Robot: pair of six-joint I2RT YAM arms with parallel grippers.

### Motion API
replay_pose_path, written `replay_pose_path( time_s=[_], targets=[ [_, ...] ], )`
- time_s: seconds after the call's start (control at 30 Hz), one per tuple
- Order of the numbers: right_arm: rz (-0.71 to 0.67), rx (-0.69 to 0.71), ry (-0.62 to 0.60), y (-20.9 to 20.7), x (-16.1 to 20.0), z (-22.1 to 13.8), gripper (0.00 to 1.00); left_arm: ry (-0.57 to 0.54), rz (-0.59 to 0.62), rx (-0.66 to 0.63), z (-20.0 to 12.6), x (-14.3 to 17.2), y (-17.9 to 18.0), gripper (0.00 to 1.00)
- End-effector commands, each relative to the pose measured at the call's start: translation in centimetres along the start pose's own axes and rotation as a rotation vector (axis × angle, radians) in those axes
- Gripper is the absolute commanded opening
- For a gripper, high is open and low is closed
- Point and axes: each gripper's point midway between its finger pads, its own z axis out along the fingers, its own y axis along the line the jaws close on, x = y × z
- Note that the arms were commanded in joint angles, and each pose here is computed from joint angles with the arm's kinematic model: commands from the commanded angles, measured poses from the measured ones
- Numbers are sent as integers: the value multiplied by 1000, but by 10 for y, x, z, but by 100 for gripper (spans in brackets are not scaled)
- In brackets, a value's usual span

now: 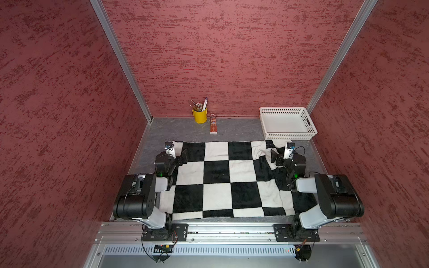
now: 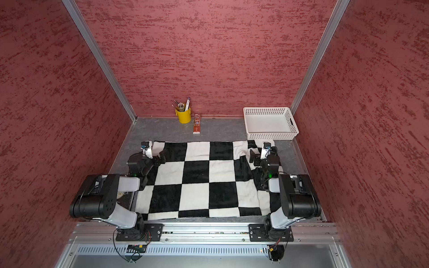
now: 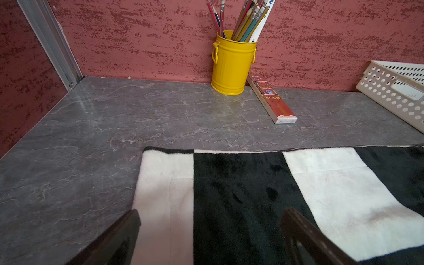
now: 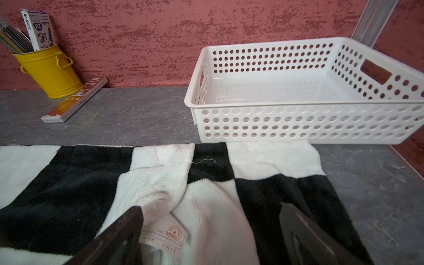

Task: Roll up the pillowcase
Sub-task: Move the bin to the corner of the board.

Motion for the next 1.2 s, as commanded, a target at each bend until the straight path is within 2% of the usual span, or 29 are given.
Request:
replay_pose_path(
  time_s=[0.0,0.97,1.17],
  targets=[
    [-10,-9,-20,1,-9,3,99,-29,13,1,0,-9,2,100],
    [-10,-9,-21,1,-9,2,99,-27,6,4,0,-9,2,100],
    [25,105,-78,-16,-23,-14,99,-26,-32,-78,-6,-26,15,100]
  ],
)
